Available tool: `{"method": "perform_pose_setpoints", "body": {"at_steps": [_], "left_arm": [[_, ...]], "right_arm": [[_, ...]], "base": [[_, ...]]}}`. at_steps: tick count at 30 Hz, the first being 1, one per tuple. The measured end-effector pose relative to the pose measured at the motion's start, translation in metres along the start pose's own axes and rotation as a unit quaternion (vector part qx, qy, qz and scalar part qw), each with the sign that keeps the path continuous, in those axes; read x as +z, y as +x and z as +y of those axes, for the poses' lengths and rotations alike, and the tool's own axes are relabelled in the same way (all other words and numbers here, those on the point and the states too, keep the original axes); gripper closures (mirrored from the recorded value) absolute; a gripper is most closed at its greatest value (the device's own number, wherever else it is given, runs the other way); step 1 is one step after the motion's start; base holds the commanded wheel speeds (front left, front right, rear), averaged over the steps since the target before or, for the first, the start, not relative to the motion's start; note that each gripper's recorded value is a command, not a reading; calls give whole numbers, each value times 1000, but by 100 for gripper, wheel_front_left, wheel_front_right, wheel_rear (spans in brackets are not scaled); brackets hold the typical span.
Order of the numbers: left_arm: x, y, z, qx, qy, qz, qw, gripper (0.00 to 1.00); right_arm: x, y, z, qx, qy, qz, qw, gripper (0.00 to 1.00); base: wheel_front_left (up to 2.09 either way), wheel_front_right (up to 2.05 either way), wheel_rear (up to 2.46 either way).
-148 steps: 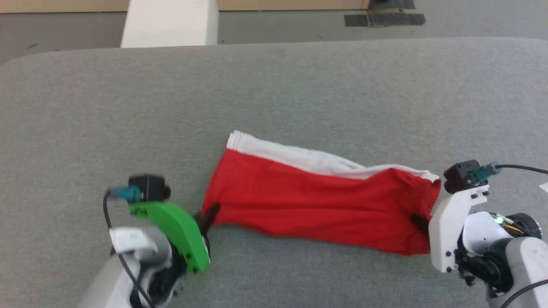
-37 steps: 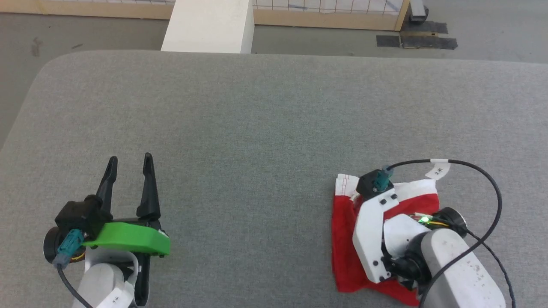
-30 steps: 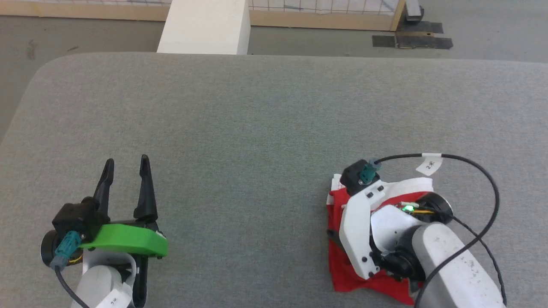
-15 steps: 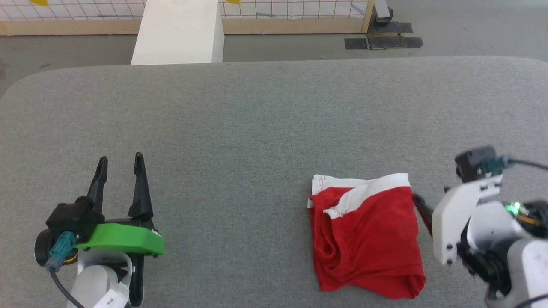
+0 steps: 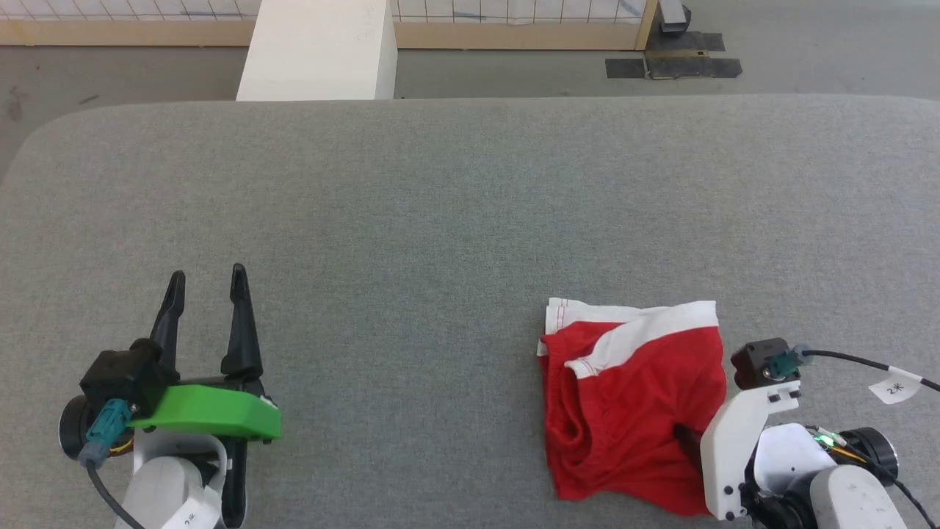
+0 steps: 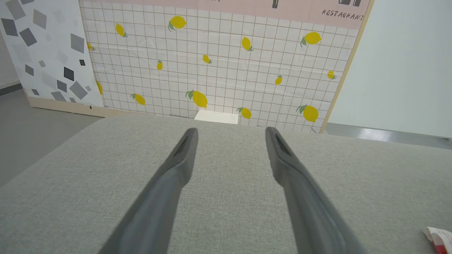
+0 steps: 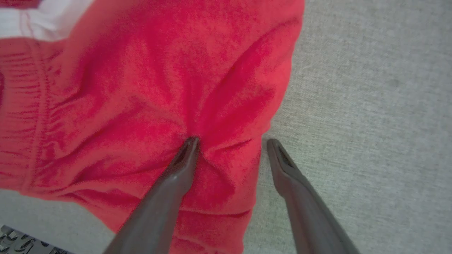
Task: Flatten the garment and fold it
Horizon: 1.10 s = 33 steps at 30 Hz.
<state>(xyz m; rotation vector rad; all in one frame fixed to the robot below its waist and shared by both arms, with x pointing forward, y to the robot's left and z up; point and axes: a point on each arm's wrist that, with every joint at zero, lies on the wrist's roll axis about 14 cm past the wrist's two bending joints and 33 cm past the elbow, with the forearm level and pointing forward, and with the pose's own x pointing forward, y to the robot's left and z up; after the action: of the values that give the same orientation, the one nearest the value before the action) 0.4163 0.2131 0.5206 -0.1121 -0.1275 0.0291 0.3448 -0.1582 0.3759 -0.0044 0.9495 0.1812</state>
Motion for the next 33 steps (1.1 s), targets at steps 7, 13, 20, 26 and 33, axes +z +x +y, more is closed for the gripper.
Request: {"method": "perform_pose_setpoints", "body": {"at_steps": [7,13,20,26,33], "left_arm": [[0,2,-2,-2,0,-1,1000,0],[1,14,-16,-19,-2,-9,1000,0],[3,45,-56,-71,-12,-28,997,0],[-3,72,-91,-122,-17,-29,992,0],[-32,94,-99,-137,-12,3,991,0]], "right_arm": [[7,0,0,9,-5,-6,1000,100],[28,-15,-27,-12,-51,-24,998,100],[49,-47,-107,-93,-51,-42,993,100],[48,-69,-176,-171,-34,-44,984,100],[54,-76,-241,-254,-28,-44,966,100]], "base": [[0,0,0],[0,0,0],[0,0,0],[0,0,0],[0,0,0]]}}
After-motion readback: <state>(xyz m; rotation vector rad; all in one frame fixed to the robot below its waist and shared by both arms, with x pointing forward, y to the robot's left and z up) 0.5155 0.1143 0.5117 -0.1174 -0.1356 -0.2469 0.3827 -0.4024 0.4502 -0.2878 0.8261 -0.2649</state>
